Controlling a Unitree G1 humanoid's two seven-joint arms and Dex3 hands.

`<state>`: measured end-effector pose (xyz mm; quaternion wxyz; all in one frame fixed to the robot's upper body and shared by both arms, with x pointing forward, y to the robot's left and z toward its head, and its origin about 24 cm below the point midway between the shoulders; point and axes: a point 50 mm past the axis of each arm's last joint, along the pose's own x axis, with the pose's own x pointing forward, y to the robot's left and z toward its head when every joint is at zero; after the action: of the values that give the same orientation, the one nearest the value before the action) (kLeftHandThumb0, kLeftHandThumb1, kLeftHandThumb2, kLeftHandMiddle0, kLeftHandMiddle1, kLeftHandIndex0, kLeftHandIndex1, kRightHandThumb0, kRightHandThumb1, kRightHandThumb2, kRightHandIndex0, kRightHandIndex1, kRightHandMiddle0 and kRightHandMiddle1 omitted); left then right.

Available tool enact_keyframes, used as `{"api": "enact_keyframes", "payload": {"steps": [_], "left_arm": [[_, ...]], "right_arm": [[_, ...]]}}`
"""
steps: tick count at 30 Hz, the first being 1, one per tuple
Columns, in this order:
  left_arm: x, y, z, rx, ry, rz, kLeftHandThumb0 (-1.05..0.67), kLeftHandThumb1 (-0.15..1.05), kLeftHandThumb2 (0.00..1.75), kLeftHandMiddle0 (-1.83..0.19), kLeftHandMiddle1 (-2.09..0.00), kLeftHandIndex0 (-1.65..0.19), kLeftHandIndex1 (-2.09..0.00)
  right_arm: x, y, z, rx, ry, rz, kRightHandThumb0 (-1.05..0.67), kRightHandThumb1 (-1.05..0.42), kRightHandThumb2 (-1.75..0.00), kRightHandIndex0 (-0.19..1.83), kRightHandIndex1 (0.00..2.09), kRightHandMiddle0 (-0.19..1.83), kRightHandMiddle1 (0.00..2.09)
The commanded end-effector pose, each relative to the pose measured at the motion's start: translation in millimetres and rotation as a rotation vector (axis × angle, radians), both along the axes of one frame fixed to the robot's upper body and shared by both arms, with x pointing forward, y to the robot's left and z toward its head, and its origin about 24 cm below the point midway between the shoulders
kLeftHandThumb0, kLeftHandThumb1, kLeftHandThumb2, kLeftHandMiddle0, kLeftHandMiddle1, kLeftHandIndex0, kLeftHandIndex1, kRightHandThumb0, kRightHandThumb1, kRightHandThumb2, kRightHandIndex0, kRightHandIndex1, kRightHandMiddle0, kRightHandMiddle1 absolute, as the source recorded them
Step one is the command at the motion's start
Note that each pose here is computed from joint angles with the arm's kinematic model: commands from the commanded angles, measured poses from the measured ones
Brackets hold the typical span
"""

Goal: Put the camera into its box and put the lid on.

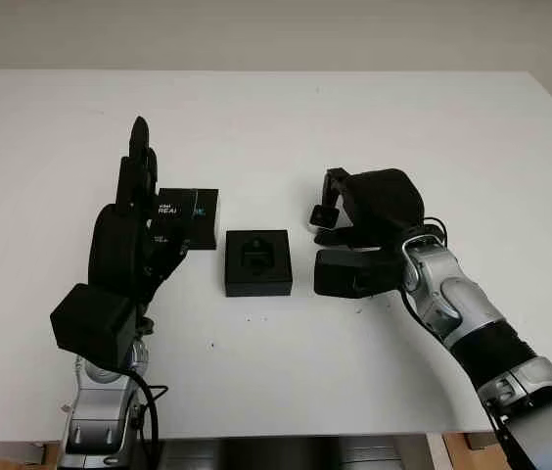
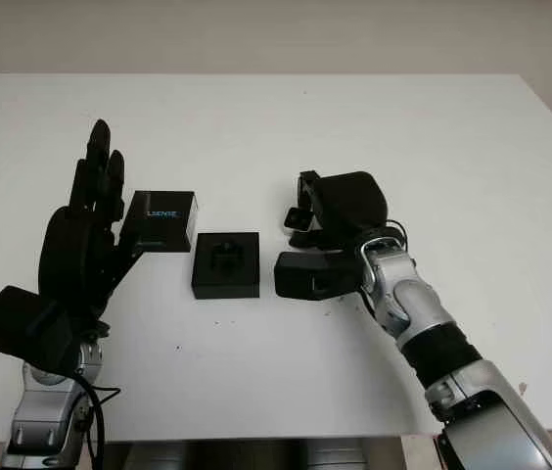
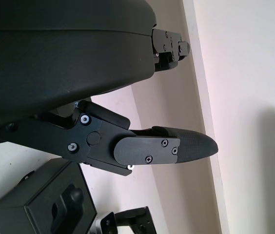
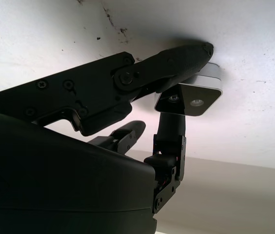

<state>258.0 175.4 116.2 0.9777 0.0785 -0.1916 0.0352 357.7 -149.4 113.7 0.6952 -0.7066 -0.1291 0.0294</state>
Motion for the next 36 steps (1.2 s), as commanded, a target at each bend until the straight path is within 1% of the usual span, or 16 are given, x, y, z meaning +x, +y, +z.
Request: {"api": "enact_keyframes", "payload": {"steps": [1,3,6,7,9,12,14,17,20,23,26,31,36], "left_arm": [[0.1,-0.6,2.2,0.001,-0.015,0.001,-0.72,1.05,0.38,0.03,-0.05,0.04,-0.06],[-0.1,-0.4,2.0,0.001,-0.016,0.0,-0.72,1.05,0.39,0.03,-0.05,0.04,-0.06],[-0.5,-0.1,1.8,-0.003,-0.017,-0.006,-0.71,1.05,0.39,0.03,-0.05,0.05,-0.05],[-0.6,-0.1,1.8,-0.007,-0.017,-0.009,-0.71,1.05,0.39,0.03,-0.05,0.05,-0.05],[-0.8,0.0,1.8,-0.01,-0.017,-0.011,-0.7,1.05,0.39,0.04,-0.05,0.06,-0.05],[-0.8,0.1,1.5,-0.011,-0.015,-0.008,-0.71,1.05,0.38,0.04,-0.05,0.05,-0.05],[-1.1,0.0,1.3,-0.014,-0.015,-0.01,-0.71,1.05,0.38,0.04,-0.05,0.05,-0.05],[-1.6,0.1,0.8,-0.008,-0.012,-0.006,-0.71,1.05,0.38,0.03,-0.05,0.05,-0.05],[-1.7,-0.3,1.0,-0.01,-0.014,-0.01,-0.71,1.05,0.38,0.04,-0.05,0.05,-0.05],[-2.1,-0.4,0.5,-0.009,-0.011,-0.007,-0.71,1.05,0.38,0.04,-0.05,0.05,-0.05],[-2.6,-0.9,0.6,-0.013,-0.007,-0.004,-0.71,1.05,0.38,0.03,-0.06,0.05,-0.05],[-3.2,-1.6,0.3,-0.01,-0.008,-0.008,-0.71,1.05,0.39,0.04,-0.05,0.06,-0.05],[-3.9,-2.7,0.1,-0.02,-0.006,-0.02,-0.71,1.05,0.39,0.06,-0.04,0.08,-0.04]], "right_arm": [[-0.4,-1.7,0.0,-0.012,-0.014,0.011,-0.57,-0.98,-0.06,0.71,0.17,0.49,1.79],[0.0,-1.7,-0.4,0.008,-0.016,0.022,-0.53,-0.99,-0.06,0.73,0.18,0.5,1.79],[1.4,-2.7,0.3,0.079,-0.002,0.047,-0.5,-1.01,-0.06,0.7,0.16,0.47,1.73],[2.2,-3.8,0.9,0.159,0.018,0.054,-0.49,-1.01,-0.06,0.7,0.16,0.48,1.69],[4.4,-6.5,2.3,0.29,0.066,0.058,-0.46,-1.0,-0.05,0.66,0.14,0.44,1.61],[9.9,-11.7,9.0,0.396,0.144,0.056,-0.48,-1.03,-0.06,0.6,0.1,0.39,1.65],[11.7,-13.9,13.4,0.421,0.167,0.066,-0.49,-1.04,-0.07,0.59,0.1,0.39,1.64],[14.8,-16.4,19.8,0.474,0.194,0.078,-0.5,-1.04,-0.06,0.6,0.1,0.44,1.65],[17.5,-18.1,25.5,0.537,0.23,0.088,-0.48,-1.04,-0.06,0.55,0.07,0.45,1.68],[19.2,-21.1,30.6,0.591,0.264,0.104,-0.45,-1.04,-0.07,0.54,0.06,0.42,1.77],[20.1,-22.4,35.5,0.594,0.265,0.117,-0.45,-1.04,-0.06,0.54,0.06,0.42,1.81],[19.5,-22.4,43.8,0.634,0.264,0.146,-0.46,-1.04,-0.06,0.51,0.05,0.45,1.75],[12.6,-17.0,50.2,0.646,0.257,0.203,-0.47,-1.05,-0.06,0.46,0.02,0.44,1.71]]}}
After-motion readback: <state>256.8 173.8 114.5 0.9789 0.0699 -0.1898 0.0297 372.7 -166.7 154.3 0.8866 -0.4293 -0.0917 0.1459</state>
